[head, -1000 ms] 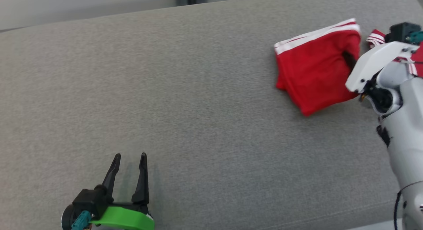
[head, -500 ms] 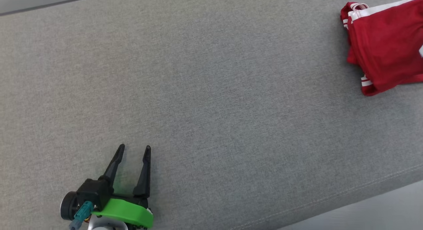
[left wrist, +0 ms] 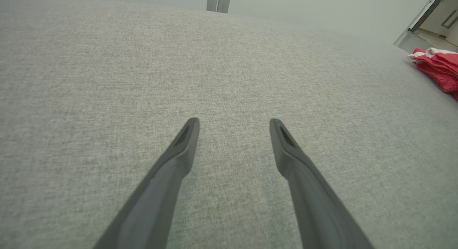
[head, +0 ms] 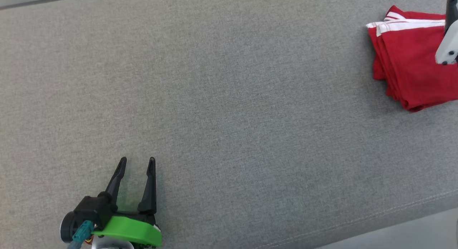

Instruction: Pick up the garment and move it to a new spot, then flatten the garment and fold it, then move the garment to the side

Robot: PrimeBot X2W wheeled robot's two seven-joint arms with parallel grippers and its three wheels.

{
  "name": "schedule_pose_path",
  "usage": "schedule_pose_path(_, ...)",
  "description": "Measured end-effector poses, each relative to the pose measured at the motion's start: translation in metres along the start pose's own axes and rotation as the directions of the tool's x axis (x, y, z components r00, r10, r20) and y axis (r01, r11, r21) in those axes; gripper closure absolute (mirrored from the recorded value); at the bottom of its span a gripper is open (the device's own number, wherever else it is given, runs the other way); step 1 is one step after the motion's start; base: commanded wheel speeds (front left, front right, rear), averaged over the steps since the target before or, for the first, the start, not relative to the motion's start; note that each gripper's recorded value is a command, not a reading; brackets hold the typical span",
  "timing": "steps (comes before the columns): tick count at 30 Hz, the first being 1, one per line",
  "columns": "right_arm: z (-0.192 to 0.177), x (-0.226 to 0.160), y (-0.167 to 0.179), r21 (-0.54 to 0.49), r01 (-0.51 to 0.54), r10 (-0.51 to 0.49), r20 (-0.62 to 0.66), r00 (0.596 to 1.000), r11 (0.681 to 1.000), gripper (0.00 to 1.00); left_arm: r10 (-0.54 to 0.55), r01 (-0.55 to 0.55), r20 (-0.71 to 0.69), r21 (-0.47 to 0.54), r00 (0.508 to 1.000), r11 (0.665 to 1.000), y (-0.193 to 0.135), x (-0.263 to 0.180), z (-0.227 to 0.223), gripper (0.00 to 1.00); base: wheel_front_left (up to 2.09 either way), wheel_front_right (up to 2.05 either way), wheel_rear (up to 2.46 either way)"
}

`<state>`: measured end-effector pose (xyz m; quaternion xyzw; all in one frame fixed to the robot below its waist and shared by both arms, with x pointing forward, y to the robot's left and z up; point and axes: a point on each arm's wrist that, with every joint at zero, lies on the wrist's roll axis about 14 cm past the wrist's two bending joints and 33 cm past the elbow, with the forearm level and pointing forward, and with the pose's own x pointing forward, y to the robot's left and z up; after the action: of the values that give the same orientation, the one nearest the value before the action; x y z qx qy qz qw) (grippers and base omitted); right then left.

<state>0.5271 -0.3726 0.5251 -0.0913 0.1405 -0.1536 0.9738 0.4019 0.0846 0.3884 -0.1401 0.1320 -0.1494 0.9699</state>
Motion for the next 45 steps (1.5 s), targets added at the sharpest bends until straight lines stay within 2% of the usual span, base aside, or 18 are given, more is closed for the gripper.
schedule_pose_path(5, 0.016, -0.034, 0.022, -0.014, -0.081, 0.082, 0.146, 0.986, 0.997, 0.00, 0.024, -0.024, 0.033, -0.009, 0.999, 1.000, -0.001, -0.018, 0.011, 0.00, 0.00, 0.00, 0.00)
schedule_pose_path(8, 0.014, -0.061, 0.034, -0.009, -0.129, 0.129, 0.200, 0.971, 0.992, 0.00, 0.047, -0.047, 0.050, -0.011, 0.998, 0.999, 0.001, -0.033, 0.017, 0.00, 0.00, 0.00, 0.00)
schedule_pose_path(17, -0.039, -0.153, 0.061, 0.023, -0.223, 0.209, 0.264, 0.942, 0.975, 0.00, 0.163, -0.164, 0.091, 0.001, 0.982, 0.987, 0.019, -0.090, 0.024, 0.00, 0.00, 0.00, 0.00)
schedule_pose_path(19, -0.054, -0.171, 0.070, 0.056, -0.240, 0.217, 0.272, 0.938, 0.969, 0.00, 0.174, -0.176, 0.118, 0.004, 0.978, 0.984, 0.021, -0.098, 0.031, 0.00, 0.00, 0.00, 0.00)
schedule_pose_path(21, -0.069, -0.187, 0.084, 0.056, -0.275, 0.252, 0.261, 0.932, 0.960, 0.00, 0.189, -0.191, 0.140, 0.006, 0.972, 0.982, 0.024, -0.104, 0.036, 0.00, 0.00, 0.00, 0.00)
schedule_pose_path(24, -0.086, -0.206, 0.107, 0.129, -0.325, 0.287, 0.250, 0.925, 0.937, 0.00, 0.211, -0.215, 0.164, 0.005, 0.964, 0.977, 0.028, -0.114, 0.041, 0.00, 0.00, 0.00, 0.00)
schedule_pose_path(30, -0.100, -0.220, 0.132, 0.115, -0.391, 0.358, 0.229, 0.905, 0.913, 0.00, 0.247, -0.252, 0.205, -0.002, 0.947, 0.968, 0.034, -0.128, 0.049, 0.00, 0.00, 0.00, 0.00)
schedule_pose_path(36, -0.068, -0.226, 0.146, 0.097, -0.432, 0.381, 0.325, 0.865, 0.897, 0.00, 0.254, -0.261, 0.240, -0.005, 0.937, 0.965, 0.034, -0.132, 0.058, 0.00, 0.00, 0.00, 0.00)
schedule_pose_path(41, -0.058, -0.227, 0.149, 0.083, -0.438, 0.384, 0.354, 0.853, 0.895, 0.00, 0.250, -0.254, 0.245, -0.015, 0.937, 0.967, 0.033, -0.130, 0.060, 0.00, 0.00, 0.00, 0.00)
schedule_pose_path(42, -0.056, -0.228, 0.150, 0.083, -0.440, 0.385, 0.359, 0.850, 0.894, 1.00, 0.244, -0.248, 0.240, -0.015, 0.940, 0.969, 0.032, -0.129, 0.058, 1.00, 0.00, 0.00, 0.00)
schedule_pose_path(45, -0.067, -0.229, 0.152, 0.093, -0.442, 0.392, 0.327, 0.860, 0.892, 1.00, 0.254, -0.255, 0.200, -0.021, 0.946, 0.967, 0.032, -0.131, 0.045, 1.00, 0.00, 0.00, 0.00)
